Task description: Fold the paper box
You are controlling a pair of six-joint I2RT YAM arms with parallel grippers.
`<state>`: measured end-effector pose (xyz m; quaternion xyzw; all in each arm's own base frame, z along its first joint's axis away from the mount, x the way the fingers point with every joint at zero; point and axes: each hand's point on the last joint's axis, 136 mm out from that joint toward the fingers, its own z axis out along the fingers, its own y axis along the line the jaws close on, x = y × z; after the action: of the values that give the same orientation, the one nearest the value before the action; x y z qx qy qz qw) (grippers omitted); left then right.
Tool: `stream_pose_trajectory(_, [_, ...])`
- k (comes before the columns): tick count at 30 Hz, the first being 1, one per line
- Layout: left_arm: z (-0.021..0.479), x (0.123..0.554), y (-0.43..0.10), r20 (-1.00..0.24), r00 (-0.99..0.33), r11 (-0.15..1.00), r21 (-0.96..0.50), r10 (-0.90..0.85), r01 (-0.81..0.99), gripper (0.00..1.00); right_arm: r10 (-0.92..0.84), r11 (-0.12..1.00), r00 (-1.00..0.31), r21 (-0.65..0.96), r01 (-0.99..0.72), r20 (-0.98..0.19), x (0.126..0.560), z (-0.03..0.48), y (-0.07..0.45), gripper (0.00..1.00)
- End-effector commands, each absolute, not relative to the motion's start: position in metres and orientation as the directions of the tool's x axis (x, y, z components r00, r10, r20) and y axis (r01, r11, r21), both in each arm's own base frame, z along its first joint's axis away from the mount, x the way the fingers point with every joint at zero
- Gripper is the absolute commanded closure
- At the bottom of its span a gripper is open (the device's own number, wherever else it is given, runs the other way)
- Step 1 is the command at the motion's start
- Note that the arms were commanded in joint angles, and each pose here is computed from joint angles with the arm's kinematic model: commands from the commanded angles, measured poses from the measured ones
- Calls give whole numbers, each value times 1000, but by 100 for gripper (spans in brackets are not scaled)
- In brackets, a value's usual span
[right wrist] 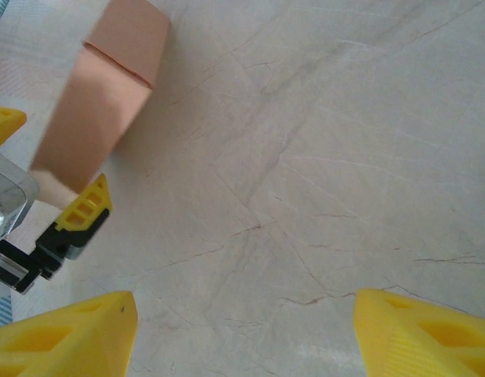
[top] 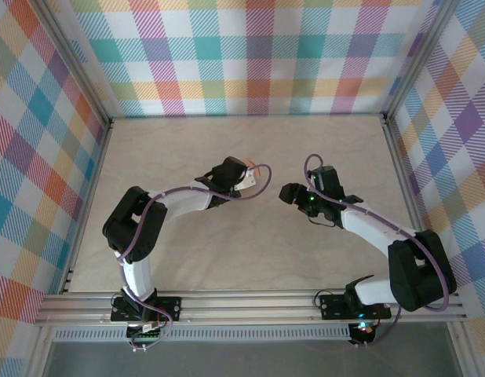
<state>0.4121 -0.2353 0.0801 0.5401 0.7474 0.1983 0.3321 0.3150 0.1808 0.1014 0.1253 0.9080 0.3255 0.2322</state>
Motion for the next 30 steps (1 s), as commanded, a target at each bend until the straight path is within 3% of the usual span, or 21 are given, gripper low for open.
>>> stream_pose_trajectory(1, [78,393,-240,-314,-197,354,596,929,721,14,383,752,-852,656,63,-356,316,105,179,27])
stream_pose_trajectory(4, [86,380,-245,-399,-201,405,534,895,742,1,381,754,-851,654,61,-360,316,105,178,25])
stream_pose_trajectory(10, [135,366,-240,-700,-252,627,346,668,698,0,343,789,-831,614,3,-437,321,111,173,13])
stream_pose_trajectory(15, [185,375,-174,-877,-327,871,180,353,457,0,305,865,-765,501,-26,-567,336,128,150,0])
stream_pose_trajectory(21, [194,364,-79,-926,-340,986,141,162,86,0,147,977,-572,208,-42,-807,361,162,102,0])
stream_pose_trajectory(26, [173,350,-45,-915,-371,983,183,158,-33,0,-83,996,-382,-92,5,-921,373,167,65,0])
stream_pose_trajectory(30, [155,354,-40,-918,-375,988,152,129,-31,0,-157,985,-339,-170,8,-928,376,139,52,0])
